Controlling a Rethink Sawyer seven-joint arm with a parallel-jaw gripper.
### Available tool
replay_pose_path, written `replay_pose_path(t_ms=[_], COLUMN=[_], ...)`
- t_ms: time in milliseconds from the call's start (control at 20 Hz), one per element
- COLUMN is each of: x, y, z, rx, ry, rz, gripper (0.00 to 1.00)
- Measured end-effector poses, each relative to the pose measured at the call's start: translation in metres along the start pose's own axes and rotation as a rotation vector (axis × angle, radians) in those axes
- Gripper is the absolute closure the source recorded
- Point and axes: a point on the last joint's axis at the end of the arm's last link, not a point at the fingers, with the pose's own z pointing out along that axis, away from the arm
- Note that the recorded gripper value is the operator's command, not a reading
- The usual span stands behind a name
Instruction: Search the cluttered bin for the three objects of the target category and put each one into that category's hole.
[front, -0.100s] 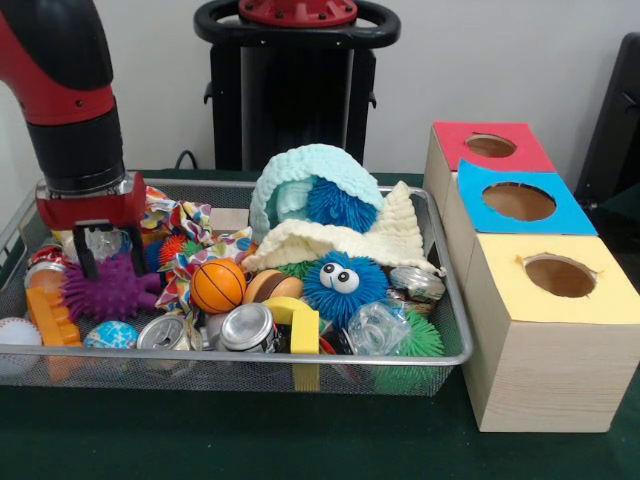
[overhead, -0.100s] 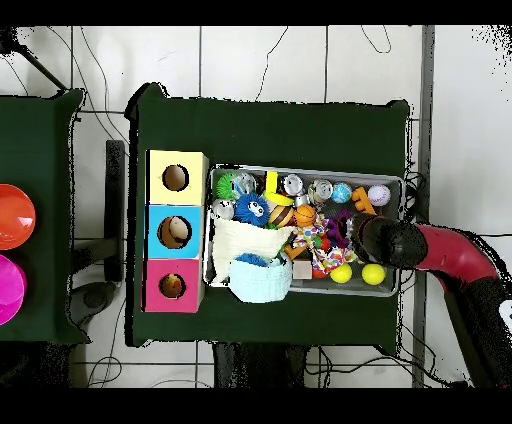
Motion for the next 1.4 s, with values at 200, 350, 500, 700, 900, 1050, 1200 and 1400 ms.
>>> replay_pose_path(t_ms=[200, 350, 500, 700, 900, 1050, 1200, 1400], x=[0.0, 0.001, 0.001, -0.003, -0.011, -0.014, -0.013, -0.015], y=[-0.002, -0.006, -0.017, -0.031, -0.049, -0.056, -0.058, -0.047], z=[0.002, 0.005, 0.015, 0.026, 0.039, 0.04, 0.039, 0.034], rx=[-0.002, -0.006, -0.023, -0.054, -0.103, -0.154, -0.167, -0.151], ry=[0.0, -0.002, -0.013, -0.04, -0.071, -0.08, -0.088, -0.126], rz=[0.005, 0.015, 0.045, 0.07, 0.063, 0.022, -0.007, -0.034], gripper=[0.0, 0.0, 0.0, 0.0, 0.0, 0.0, 0.0, 0.0])
